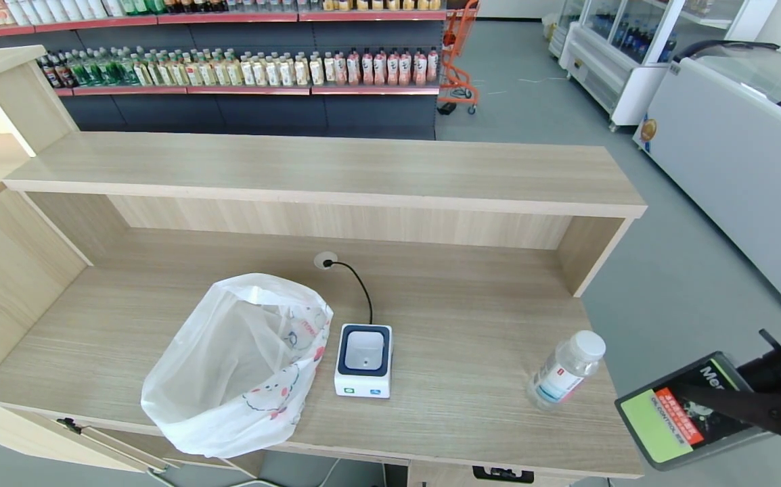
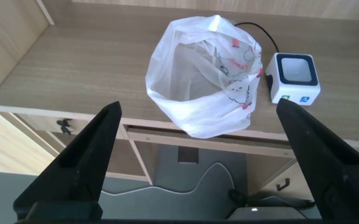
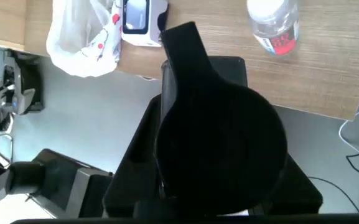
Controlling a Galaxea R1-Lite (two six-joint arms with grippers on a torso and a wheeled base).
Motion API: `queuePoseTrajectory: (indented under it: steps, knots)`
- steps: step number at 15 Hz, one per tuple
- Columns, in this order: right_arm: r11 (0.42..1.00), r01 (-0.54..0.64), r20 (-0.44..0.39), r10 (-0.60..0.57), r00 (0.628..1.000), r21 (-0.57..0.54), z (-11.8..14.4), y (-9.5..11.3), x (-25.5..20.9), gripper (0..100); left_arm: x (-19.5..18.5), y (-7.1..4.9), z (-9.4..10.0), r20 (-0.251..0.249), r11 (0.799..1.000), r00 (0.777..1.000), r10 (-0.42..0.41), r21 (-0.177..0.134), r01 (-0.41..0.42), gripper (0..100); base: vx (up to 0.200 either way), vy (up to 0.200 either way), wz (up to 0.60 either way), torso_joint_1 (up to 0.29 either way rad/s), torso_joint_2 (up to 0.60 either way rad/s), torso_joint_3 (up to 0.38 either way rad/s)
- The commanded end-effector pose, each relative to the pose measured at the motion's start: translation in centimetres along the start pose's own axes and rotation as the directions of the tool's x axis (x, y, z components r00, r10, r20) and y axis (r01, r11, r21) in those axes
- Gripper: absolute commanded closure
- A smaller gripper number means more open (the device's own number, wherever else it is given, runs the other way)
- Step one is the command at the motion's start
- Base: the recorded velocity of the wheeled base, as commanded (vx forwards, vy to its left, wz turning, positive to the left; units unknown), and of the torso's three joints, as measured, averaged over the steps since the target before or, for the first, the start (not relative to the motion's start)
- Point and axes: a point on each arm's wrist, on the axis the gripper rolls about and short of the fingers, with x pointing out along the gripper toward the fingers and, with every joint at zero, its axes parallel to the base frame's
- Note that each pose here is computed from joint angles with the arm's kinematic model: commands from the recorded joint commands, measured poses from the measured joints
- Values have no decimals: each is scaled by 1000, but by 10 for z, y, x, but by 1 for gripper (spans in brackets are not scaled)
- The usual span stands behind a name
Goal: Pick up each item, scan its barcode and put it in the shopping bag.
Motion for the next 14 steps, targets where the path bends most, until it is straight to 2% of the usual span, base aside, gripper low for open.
queuePoseTrajectory:
  steps: [1, 3, 7, 14]
  knots:
    - [1000, -13, 15, 13, 1000, -5, -5, 1, -6, 100, 0, 0, 0, 2, 1000, 1000, 0, -1, 0, 0, 0, 0, 0, 0, 0, 0]
    - [1000, -26, 9, 26, 1000, -5, -3, 1, -2, 100, 0, 0, 0, 0, 1000, 1000, 0, -1, 0, 0, 0, 200, 0, 2, 5, 5]
    - [998, -61, 58, 62, 996, -23, 15, 2, 11, 100, 0, 0, 0, 0, 1000, 1000, 0, -1, 0, 0, 0, 200, 0, 7, 1, 6]
    - [999, -6, 45, 7, 999, -34, 45, -1, 69, 100, 0, 0, 0, 0, 1000, 1000, 0, 2, 0, 0, 0, 200, 0, 0, 4, 2]
